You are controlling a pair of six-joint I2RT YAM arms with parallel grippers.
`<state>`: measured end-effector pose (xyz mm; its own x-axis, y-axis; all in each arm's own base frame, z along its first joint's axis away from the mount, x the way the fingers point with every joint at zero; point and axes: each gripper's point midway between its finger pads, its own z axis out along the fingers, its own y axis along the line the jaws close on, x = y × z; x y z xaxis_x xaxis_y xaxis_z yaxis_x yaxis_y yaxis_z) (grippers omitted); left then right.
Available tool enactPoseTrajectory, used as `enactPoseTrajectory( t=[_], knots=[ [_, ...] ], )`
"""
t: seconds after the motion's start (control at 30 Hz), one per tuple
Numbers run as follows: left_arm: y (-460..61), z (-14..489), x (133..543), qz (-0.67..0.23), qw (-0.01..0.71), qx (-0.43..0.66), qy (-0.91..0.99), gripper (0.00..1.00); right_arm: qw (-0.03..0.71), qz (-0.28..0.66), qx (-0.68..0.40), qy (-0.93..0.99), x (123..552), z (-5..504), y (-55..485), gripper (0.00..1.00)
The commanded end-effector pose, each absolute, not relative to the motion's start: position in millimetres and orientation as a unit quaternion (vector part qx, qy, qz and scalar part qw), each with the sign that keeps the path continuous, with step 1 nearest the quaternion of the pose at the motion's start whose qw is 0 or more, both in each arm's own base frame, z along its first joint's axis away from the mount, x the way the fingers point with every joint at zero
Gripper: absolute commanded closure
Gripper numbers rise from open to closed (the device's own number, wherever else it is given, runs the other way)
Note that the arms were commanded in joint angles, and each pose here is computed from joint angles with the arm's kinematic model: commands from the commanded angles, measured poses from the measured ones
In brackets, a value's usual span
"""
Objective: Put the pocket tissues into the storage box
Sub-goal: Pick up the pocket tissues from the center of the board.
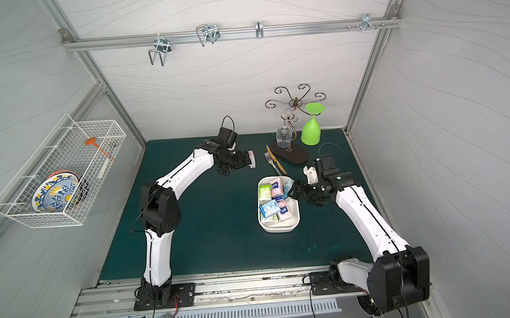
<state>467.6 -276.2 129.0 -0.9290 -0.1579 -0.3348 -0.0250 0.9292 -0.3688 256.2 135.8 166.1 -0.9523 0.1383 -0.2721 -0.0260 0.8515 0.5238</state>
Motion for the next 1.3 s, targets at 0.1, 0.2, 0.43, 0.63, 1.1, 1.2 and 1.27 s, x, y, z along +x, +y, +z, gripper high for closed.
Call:
enactPoseTrajectory(
  t=[0.1,0.2,0.43,0.63,1.1,1.2,1.27],
  knots=[
    [-282.3,109.9,506.0,-0.155,0.208,-0.031,0.965,0.02,0.149,0.272,0.031,0.950,264.8,165.5,137.5,0.22],
    [-287.1,101.0,517.4,-0.155,0.216,-0.033,0.963,0.02,0.144,0.270,0.031,0.951,268.0,160.6,137.7,0.22],
    [-303.6,81.1,539.3,-0.178,0.229,-0.033,0.956,0.04,0.134,0.265,0.026,0.955,272.8,150.2,137.3,0.22],
    [-309.0,69.9,551.6,-0.180,0.241,-0.037,0.953,0.09,0.128,0.264,0.027,0.956,273.8,145.4,132.9,0.22],
    [-318.7,54.6,569.5,-0.196,0.247,-0.062,0.947,0.47,0.125,0.270,0.034,0.954,274.5,147.6,129.2,0.22],
    [-317.6,55.7,571.1,-0.199,0.249,-0.059,0.946,0.66,0.127,0.272,0.035,0.953,274.8,149.4,129.2,0.22],
    [-315.8,56.4,570.4,-0.200,0.246,-0.056,0.947,0.79,0.126,0.274,0.036,0.953,275.3,149.6,130.0,0.22]
  ],
)
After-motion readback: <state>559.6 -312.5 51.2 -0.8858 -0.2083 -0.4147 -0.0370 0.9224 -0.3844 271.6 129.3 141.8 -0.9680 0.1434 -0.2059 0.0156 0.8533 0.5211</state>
